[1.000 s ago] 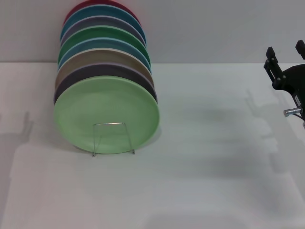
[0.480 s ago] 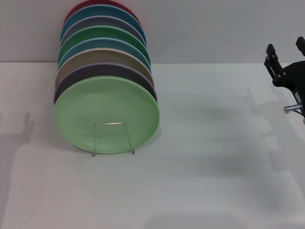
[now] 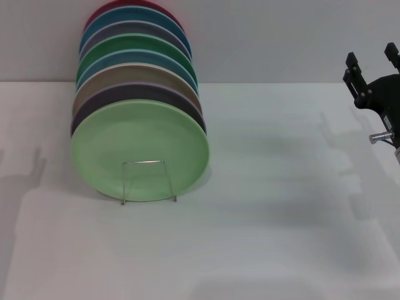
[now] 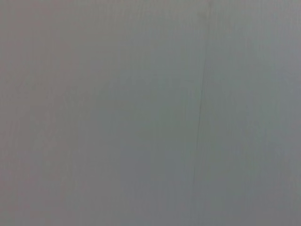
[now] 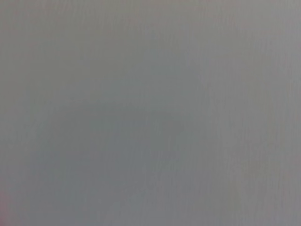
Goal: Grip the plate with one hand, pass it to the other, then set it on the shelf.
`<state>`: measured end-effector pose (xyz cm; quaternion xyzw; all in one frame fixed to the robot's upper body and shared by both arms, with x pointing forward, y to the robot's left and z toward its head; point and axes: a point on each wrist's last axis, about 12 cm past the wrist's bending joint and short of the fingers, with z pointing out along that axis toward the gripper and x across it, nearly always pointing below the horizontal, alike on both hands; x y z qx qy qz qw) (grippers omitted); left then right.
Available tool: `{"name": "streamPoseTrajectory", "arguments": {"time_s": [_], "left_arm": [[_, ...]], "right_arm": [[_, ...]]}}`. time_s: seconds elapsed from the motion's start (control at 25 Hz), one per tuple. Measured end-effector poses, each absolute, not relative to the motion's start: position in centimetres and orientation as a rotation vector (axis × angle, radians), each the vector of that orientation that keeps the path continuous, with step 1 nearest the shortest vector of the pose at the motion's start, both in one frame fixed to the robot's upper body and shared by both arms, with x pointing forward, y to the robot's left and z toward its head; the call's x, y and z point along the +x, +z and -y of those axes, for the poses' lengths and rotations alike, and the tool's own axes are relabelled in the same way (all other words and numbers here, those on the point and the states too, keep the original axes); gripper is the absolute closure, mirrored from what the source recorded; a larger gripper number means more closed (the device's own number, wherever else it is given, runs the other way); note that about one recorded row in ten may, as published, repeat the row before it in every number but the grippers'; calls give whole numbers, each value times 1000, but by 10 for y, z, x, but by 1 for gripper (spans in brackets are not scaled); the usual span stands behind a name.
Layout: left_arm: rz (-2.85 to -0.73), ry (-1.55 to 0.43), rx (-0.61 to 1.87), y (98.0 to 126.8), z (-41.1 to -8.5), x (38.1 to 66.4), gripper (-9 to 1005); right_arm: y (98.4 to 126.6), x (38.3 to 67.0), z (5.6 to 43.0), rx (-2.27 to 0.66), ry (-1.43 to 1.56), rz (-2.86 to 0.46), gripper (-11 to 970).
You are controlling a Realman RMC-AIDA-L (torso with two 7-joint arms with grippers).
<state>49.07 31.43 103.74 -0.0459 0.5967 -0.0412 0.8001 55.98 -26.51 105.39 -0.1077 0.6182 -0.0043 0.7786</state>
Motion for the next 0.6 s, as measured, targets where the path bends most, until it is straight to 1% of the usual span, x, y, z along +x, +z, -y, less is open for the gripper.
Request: {"name": "streamPoseTrajectory", "arguments": {"time_s": [0.6], "left_arm": [[-1279, -91, -94, 1038, -314, 491, 242]], "right_arm": [[1054, 560, 265, -234, -8, -1338, 275]]}}
